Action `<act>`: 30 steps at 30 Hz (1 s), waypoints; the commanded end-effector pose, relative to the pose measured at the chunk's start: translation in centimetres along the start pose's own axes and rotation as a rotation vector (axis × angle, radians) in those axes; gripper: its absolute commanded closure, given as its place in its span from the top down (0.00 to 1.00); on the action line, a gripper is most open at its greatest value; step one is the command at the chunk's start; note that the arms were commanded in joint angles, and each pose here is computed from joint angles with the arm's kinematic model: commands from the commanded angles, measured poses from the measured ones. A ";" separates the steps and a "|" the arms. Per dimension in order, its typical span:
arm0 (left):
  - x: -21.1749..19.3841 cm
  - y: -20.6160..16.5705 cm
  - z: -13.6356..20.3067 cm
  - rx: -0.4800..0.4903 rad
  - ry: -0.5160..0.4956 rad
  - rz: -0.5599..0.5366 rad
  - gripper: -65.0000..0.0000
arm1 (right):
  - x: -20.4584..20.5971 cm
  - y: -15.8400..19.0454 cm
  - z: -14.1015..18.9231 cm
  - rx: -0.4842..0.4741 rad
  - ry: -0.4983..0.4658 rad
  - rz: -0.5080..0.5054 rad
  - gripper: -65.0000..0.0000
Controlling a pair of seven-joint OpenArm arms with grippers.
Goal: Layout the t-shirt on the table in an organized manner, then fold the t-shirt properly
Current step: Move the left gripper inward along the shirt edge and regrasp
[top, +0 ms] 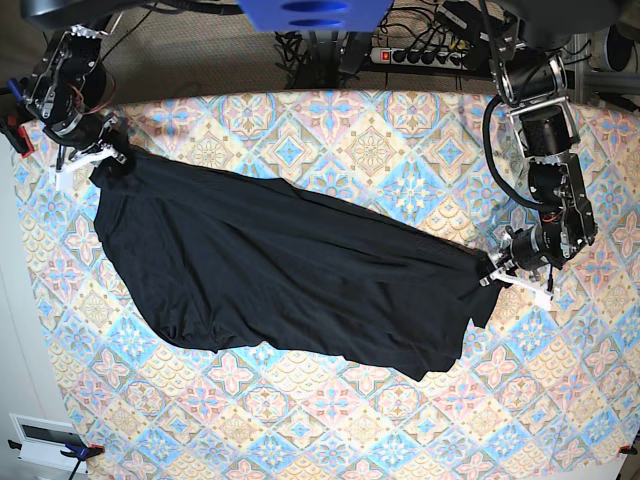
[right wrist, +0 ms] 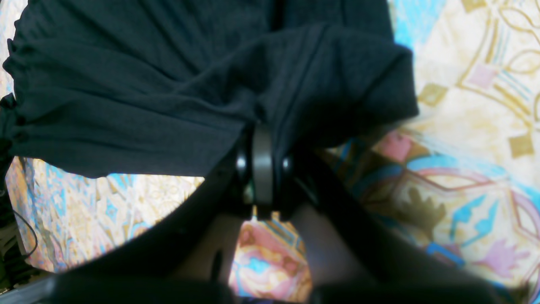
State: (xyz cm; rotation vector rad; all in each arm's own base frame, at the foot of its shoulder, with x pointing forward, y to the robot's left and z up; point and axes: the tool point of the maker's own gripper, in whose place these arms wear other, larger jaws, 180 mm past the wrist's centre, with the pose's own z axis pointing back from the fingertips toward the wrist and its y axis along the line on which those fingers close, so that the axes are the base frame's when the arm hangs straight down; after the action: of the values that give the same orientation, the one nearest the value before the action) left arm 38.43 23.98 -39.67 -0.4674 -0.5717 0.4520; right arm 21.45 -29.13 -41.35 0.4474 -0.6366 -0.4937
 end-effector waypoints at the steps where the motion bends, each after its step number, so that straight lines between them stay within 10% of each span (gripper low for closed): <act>1: 2.1 -1.1 0.6 -0.026 -0.053 -0.021 0.33 | 1.6 0.1 0.6 0.003 -0.039 0.025 0.00; 11: -0.5 -0.4 -0.1 -0.027 -0.019 0.012 0.65 | 1.6 0.1 0.6 0.003 -0.040 0.023 0.00; 30: -0.8 3.0 -0.6 0.020 -0.124 0.124 0.63 | 1.6 0.2 0.6 0.004 -0.039 0.023 0.00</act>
State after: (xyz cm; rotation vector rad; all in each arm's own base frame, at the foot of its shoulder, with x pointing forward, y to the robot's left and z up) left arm 37.55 25.71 -41.72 -0.4852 -0.6994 0.6170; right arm 21.46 -29.16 -41.36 0.4468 -0.6358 -0.4973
